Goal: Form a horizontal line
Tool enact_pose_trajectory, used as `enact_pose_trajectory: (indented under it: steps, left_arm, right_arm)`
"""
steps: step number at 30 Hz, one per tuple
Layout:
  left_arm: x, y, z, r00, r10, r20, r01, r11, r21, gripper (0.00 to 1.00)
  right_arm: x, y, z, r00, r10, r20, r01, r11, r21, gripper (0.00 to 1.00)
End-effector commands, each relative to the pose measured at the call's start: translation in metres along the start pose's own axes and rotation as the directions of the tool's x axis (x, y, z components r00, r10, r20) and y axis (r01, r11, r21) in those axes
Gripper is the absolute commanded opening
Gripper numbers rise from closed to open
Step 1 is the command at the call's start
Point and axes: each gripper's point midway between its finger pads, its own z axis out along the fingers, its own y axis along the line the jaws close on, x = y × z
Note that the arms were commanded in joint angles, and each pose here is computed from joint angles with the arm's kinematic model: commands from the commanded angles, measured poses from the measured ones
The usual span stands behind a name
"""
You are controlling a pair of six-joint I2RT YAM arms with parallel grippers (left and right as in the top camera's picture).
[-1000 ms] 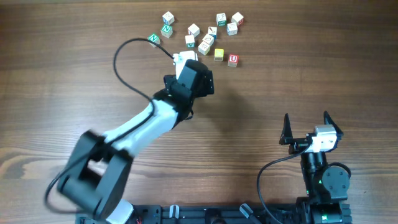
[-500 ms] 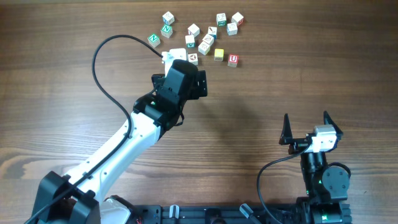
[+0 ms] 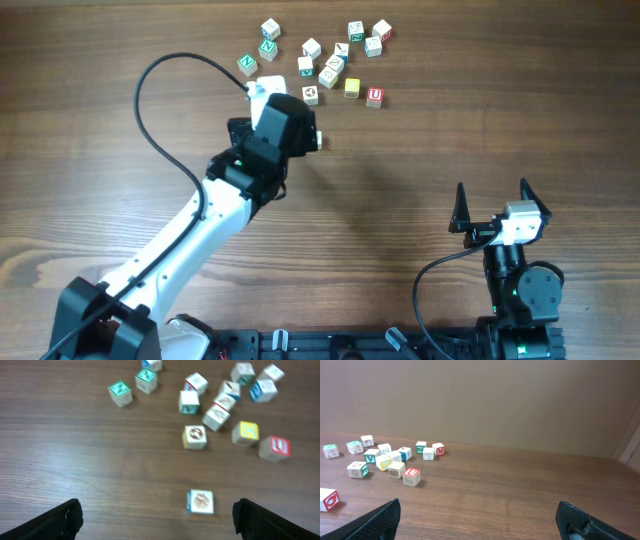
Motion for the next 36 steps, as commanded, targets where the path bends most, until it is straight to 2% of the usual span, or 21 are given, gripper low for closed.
enact_pose_trajectory:
  steps: [1,7,13,17,20,28,36]
  left_arm:
    - [-0.021,0.027,-0.007,0.998,-0.042,0.057,0.045,0.998,-0.046,1.00]
    - [-0.047,0.048,-0.024,0.986,-0.103,0.133,0.111,0.993,-0.051,1.00]
    - [-0.090,0.058,-0.048,0.940,-0.186,0.286,0.193,0.981,0.003,1.00]
    - [-0.111,0.048,-0.052,0.926,-0.155,0.344,0.134,0.987,0.084,1.00]
    - [-0.121,0.047,-0.054,0.912,-0.175,0.371,0.143,0.983,0.113,1.00]
    - [-0.129,0.047,-0.048,0.898,-0.193,0.396,0.155,0.980,0.127,1.00]
    - [-0.115,0.038,0.003,0.916,-0.177,0.359,0.149,0.983,0.106,1.00]
  right_arm:
    - [-0.003,0.004,-0.001,1.000,-0.009,0.013,0.009,1.000,-0.022,1.00]
    - [-0.003,0.004,-0.001,1.000,-0.009,0.013,0.009,1.000,-0.022,1.00]
    - [-0.003,0.004,-0.001,1.000,-0.009,0.013,0.009,1.000,-0.022,1.00]
    - [-0.003,0.004,-0.001,1.000,-0.009,0.013,0.009,1.000,-0.022,1.00]
    - [-0.003,0.004,-0.001,1.000,-0.009,0.013,0.009,1.000,-0.022,1.00]
    - [-0.003,0.004,-0.001,1.000,-0.009,0.013,0.009,1.000,-0.021,1.00]
    - [-0.002,0.005,0.000,1.000,-0.009,0.010,0.009,1.000,-0.026,1.00]
